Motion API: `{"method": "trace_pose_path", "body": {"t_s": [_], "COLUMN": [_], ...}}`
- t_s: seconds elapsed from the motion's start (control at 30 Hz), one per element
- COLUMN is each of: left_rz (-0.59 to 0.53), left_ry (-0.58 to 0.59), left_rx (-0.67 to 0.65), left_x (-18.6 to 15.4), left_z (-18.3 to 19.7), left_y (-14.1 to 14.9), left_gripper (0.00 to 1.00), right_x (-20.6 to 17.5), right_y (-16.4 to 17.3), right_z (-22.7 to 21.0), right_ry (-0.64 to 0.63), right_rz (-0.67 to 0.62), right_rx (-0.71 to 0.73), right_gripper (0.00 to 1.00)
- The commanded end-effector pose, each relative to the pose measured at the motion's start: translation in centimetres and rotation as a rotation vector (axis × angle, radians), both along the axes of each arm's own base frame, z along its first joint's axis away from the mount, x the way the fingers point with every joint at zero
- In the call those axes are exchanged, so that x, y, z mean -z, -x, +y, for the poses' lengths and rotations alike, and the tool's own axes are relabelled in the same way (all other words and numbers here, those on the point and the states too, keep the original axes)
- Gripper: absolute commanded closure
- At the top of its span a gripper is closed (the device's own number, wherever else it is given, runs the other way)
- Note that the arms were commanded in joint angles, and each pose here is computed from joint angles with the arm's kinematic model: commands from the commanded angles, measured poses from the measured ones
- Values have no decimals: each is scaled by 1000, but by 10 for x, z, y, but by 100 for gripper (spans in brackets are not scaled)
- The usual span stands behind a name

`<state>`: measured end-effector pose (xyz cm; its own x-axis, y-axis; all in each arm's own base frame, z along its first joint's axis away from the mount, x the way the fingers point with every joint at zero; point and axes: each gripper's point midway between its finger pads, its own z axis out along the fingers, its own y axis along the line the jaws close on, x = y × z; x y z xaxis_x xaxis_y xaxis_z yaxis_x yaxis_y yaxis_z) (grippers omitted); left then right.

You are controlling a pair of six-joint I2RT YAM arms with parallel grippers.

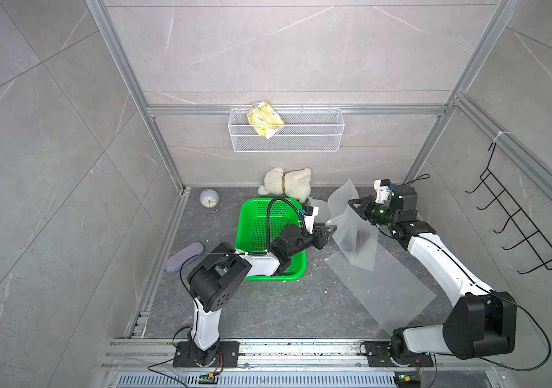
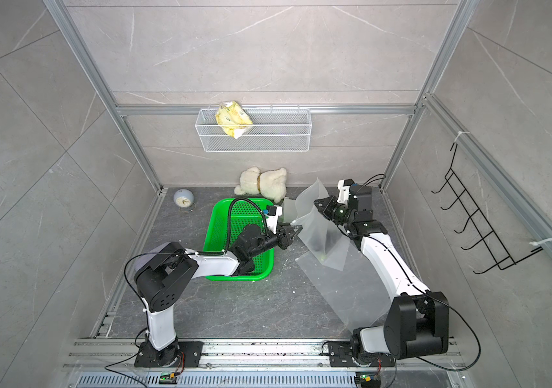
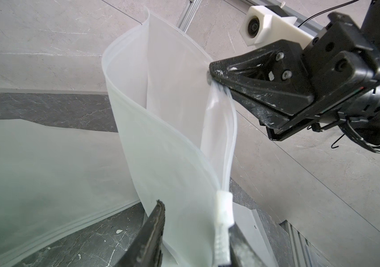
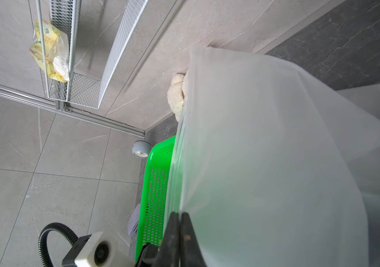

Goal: Place the eggplant in a zip-top bag and seal the zipper
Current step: Zip the zipper on the zipper food storage bag.

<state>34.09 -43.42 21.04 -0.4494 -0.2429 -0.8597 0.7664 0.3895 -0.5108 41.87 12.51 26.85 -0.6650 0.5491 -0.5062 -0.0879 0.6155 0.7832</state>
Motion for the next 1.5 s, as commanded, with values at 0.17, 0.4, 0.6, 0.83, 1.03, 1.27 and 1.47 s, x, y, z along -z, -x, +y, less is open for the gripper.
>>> {"method": "trace_pose_path", "body": {"t_s": [0.17,0.4,0.6,0.83,1.03,1.27,1.47], "left_rz": [-91,-109,-158,-155,-174,-308,-357], "left_ry": [69,48,-35,-224,-273,-335,-324], "left_rx": [13,5,16,172,210,318,433], "left_x": [-32,-32,-31,-19,-25,-66,-93], "left_z": [-6,-4,-4,-5,21,41,49], "left_y": [0,1,3,6,-2,2,6], "left_gripper": [81,100,100,100,100,100,100], "right_x": [-9,-4,3,3,-9,-46,-73], "right_y": [1,1,7,26,40,52,67], "right_z": [-1,-2,2,3,17,32,43], "right_ry": [-23,-13,68,270,316,354,441], "right_rz": [-25,-16,4,-51,-189,-375,-534], "right_rx": [-3,-4,-86,-226,-359,-435,-482], "right_gripper": [100,100,85,79,76,75,75]}}
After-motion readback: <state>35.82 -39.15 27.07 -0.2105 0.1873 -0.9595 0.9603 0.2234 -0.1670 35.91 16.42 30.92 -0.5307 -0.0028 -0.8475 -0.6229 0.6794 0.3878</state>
